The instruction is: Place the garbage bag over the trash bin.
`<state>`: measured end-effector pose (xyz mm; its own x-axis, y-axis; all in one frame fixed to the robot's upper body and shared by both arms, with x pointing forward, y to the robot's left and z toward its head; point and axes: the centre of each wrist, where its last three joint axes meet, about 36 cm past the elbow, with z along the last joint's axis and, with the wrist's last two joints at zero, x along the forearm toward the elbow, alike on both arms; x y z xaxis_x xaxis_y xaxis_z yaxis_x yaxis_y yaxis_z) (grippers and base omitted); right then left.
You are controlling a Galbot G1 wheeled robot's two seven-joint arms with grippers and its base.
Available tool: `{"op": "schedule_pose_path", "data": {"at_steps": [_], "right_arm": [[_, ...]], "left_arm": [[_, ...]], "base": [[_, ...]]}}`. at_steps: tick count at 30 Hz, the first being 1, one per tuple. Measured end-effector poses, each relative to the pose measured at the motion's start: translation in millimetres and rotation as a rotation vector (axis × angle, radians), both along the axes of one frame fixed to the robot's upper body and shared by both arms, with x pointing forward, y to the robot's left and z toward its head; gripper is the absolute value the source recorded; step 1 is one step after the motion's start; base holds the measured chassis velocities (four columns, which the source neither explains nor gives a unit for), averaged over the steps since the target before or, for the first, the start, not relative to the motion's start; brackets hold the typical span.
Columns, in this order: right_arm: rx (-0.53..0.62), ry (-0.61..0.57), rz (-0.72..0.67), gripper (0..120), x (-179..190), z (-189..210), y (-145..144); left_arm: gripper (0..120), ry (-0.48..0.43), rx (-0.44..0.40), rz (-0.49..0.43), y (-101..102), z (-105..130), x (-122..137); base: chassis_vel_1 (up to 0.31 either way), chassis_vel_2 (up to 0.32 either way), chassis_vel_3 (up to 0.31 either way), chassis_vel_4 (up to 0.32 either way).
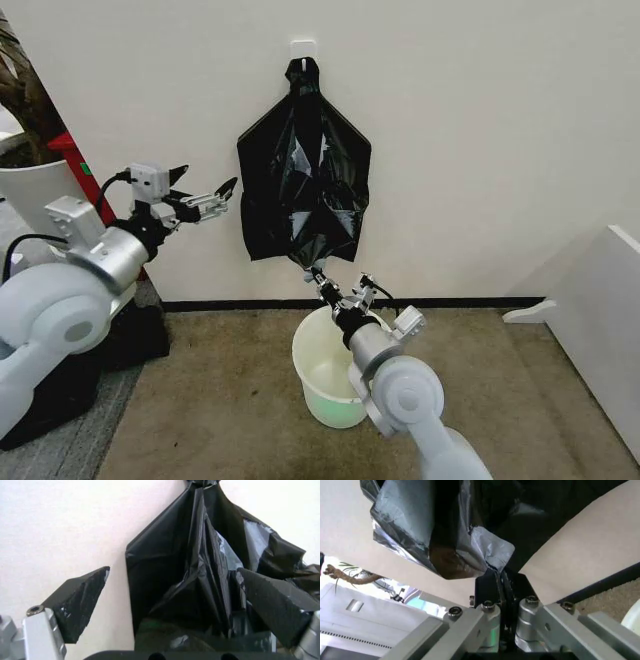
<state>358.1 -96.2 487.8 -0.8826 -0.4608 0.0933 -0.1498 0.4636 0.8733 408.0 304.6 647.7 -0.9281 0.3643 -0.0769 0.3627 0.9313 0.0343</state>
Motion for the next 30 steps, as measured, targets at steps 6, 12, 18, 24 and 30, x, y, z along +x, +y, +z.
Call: {"op": "schedule_pose_path", "data": {"at_steps": [6,12,18,24,30], "right_arm": [[0.001,0.003,0.001,0,-1,0,1],[0.000,0.006,0.002,0,-2,-1,2],[-0.010,0.007,0.000,0,-3,-3,-1],[-0.011,0.007,-0.005,0,-3,-3,-3],[-0.007,0.007,-0.004,0,-3,-2,-1]], "left_arm": [[100,-0.012,0.000,-0.011,-7,6,9],[100,-0.010,0.008,-0.038,-22,11,27],[100,-0.015,0.031,-0.069,-41,20,45],[100,-0.024,0.064,-0.101,-61,31,60],[100,-0.039,0.115,-0.135,-85,47,74]], "base": [[0.000,0.000,0.000,0.000],[0.000,0.000,0.000,0.000],[0.000,0.000,0.000,0.000],[0.000,0.000,0.000,0.000],[0.000,0.000,0.000,0.000]]}}
